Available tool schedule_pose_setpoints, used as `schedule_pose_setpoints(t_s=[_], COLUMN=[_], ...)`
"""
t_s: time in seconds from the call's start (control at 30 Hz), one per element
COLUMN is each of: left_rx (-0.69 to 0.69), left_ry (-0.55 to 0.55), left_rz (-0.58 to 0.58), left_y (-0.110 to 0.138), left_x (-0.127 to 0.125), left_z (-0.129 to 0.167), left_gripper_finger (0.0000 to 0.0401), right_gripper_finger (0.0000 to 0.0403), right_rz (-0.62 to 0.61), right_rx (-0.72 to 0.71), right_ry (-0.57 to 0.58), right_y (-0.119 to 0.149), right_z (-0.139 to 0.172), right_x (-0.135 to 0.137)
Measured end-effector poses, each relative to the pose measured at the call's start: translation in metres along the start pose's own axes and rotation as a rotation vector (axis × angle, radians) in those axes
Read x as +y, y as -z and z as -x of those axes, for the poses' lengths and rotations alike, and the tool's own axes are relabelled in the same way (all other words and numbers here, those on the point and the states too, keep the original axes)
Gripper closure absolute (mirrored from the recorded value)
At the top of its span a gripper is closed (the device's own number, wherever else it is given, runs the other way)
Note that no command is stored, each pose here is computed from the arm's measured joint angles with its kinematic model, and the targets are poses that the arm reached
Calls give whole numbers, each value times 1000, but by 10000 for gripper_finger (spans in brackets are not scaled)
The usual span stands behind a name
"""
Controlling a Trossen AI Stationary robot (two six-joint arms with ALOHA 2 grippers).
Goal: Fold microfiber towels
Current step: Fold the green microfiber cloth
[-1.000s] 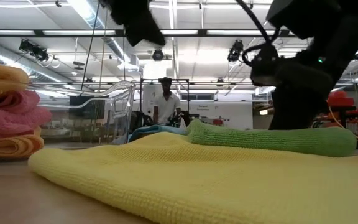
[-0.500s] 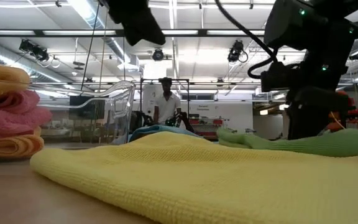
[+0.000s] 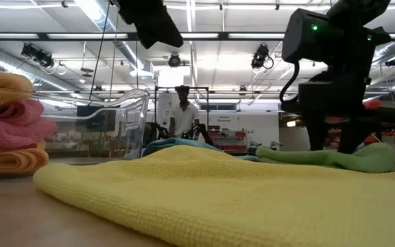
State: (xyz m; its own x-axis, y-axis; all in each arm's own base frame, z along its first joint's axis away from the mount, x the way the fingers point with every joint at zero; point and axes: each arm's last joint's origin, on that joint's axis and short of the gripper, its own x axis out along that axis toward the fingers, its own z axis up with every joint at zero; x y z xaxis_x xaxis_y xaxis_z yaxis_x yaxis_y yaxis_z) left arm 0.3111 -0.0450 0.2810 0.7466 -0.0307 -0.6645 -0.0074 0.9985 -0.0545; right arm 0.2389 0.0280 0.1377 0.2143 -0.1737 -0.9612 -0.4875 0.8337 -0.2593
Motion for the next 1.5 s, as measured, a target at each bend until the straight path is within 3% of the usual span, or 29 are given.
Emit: schedule_pose_setpoints(t_s=[0.23,0.3,0.47,0.53,0.63,0.77,0.97,1.1,1.37,1.5], left_rx=[17,15,15,14,15,15,16,16,10,-3], left_ry=[1,1,0,1,0,0,0,0,1,3], left_rz=[-3,-4,-3,-4,-4,-4,-4,-4,3,-3], left_y=[2,2,2,1,2,2,2,2,1,0], left_x=[-1,-1,-1,-1,-1,-1,-1,-1,-1,-1], left_z=[0,0,0,0,0,0,0,0,0,0], left_gripper_finger=[353,353,360,362,361,358,364,366,362,369], right_gripper_finger=[233,233,233,233,233,233,233,233,233,233], right_rz=[-100,-234,-790,-947,-1081,-1152,-1022,-833,-322,-228], right_rx=[-13,-47,-174,-166,-97,-10,12,-23,-108,-139], right_ry=[14,28,25,10,4,2,-72,-99,-114,-100], right_y=[-2,-4,-13,-12,-7,2,10,13,12,10], right_z=[28,39,49,44,29,8,-10,-8,-6,-7], right_x=[-6,-8,-14,-12,-5,4,3,-3,-10,-10])
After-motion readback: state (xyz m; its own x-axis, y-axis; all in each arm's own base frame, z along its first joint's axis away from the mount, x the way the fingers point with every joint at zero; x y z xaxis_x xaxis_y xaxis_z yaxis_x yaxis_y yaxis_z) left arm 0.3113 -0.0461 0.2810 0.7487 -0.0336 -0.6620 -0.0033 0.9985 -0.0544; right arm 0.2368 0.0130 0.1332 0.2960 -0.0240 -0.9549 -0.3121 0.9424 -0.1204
